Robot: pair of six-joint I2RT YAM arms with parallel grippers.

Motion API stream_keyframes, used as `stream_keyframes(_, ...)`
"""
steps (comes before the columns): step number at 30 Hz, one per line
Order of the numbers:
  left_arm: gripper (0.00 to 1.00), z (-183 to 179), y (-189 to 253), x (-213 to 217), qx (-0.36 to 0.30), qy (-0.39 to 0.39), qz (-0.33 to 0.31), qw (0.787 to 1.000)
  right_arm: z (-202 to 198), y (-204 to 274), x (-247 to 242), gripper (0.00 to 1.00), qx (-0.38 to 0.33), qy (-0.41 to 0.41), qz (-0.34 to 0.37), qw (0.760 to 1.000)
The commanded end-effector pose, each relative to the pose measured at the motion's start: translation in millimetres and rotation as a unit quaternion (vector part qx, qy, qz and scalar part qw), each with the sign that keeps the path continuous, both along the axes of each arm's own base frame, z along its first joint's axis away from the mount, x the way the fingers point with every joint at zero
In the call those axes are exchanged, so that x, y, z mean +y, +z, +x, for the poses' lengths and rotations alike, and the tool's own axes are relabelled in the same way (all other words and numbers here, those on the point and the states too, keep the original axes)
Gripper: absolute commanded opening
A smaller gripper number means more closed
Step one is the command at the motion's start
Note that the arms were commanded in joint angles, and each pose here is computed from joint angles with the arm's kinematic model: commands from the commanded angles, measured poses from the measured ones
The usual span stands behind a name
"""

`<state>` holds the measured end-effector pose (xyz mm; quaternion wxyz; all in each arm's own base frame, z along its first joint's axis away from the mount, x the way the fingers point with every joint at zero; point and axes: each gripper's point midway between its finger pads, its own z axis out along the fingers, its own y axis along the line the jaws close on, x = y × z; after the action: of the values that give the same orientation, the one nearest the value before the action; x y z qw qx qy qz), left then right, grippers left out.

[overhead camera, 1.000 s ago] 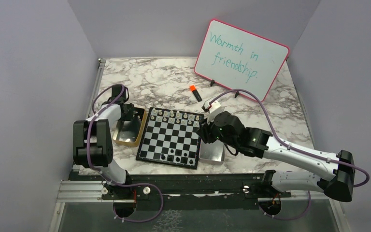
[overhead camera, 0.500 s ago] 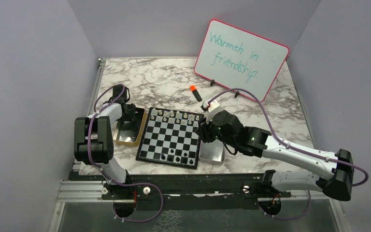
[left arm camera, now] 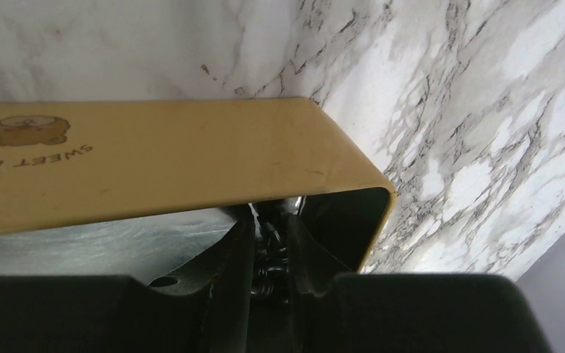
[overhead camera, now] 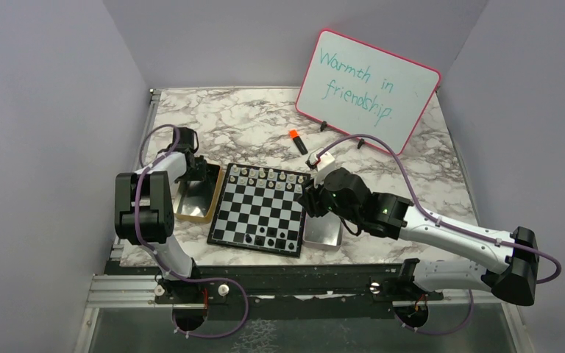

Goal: Set up the chess pieces on the board
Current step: Pick up the chess piece from the storage box.

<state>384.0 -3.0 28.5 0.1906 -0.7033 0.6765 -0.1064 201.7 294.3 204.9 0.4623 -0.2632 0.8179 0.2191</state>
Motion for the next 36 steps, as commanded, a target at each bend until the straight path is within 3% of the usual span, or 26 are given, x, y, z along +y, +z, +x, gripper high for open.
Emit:
stream_keyframes(1, 0.23, -17, -10, -1, 0.057, 0.048, -0.03, 0.997, 3, 15, 4, 0.4, -0.012, -0.006, 0.014, 1.0)
stream_keyframes(9, 0.17, -26, -7, 4, 0.069, 0.063, -0.034, 0.995, 2, 15, 1, 0.4, -0.011, -0.007, 0.014, 1.0)
stream_keyframes(20, 0.0, -21, 30, 21, 0.014, 0.073, 0.008, 0.997, -1, 17, -1, 0.4, -0.009, -0.007, 0.024, 1.0)
stream_keyframes(30, 0.0, -12, 91, 45, -0.057, -0.006, 0.123, 0.991, -5, 19, -2, 0.4, -0.005, -0.004, 0.034, 0.999)
stream_keyframes(36, 0.0, -6, 144, 46, -0.145, -0.126, 0.214, 0.958, -7, 20, -2, 0.4, -0.003, -0.002, 0.045, 0.999)
